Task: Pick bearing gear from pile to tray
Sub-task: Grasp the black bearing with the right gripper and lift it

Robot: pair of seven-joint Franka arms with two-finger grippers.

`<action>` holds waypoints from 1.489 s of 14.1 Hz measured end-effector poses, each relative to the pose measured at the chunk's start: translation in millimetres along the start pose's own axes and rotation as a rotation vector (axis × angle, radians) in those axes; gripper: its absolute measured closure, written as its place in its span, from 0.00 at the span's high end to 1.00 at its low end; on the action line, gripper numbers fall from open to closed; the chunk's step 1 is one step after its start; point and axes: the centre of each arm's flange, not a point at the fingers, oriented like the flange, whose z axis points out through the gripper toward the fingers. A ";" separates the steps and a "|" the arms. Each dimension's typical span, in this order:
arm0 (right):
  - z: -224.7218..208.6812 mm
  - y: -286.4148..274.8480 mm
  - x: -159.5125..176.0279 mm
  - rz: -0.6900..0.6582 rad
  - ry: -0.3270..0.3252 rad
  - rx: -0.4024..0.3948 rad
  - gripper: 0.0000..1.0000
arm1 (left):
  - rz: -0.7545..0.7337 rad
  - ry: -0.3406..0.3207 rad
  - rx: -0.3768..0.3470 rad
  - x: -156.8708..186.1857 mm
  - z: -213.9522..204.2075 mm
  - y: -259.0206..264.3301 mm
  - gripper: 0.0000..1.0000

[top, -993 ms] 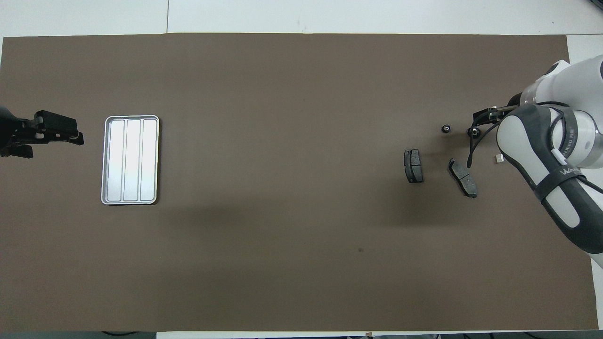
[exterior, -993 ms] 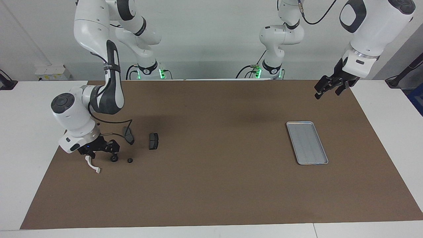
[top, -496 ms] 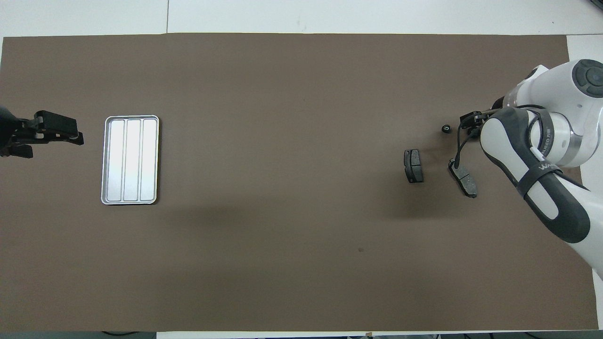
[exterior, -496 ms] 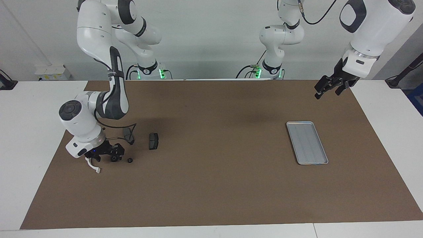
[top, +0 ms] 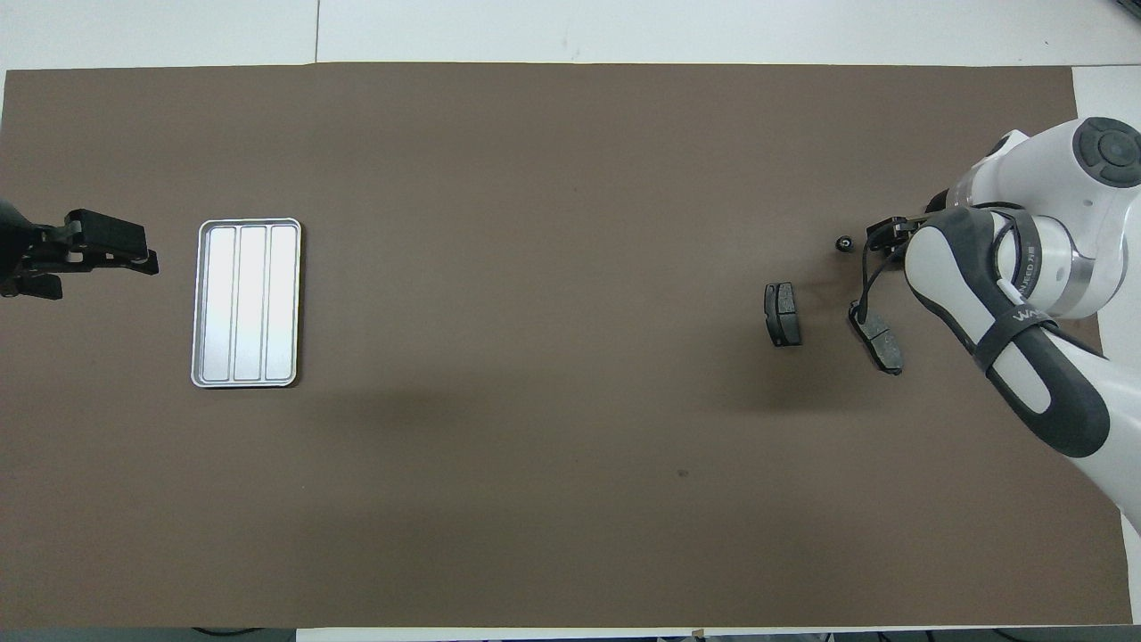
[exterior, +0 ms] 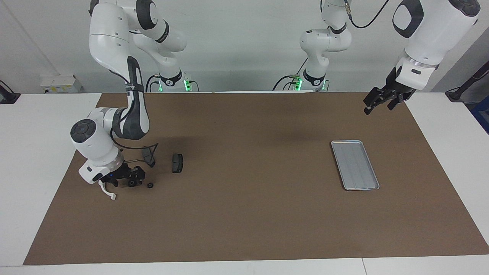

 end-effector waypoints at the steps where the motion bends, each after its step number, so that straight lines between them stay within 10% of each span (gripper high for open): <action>1: 1.4 -0.3 -1.3 0.000 -0.009 0.002 1.00 | 0.000 0.000 0.000 0.0 0.0 0.0 1.00; 21: 8.5 -3.0 -7.8 -0.012 -0.057 0.011 0.80 | 0.000 0.000 0.000 0.0 0.0 0.0 1.00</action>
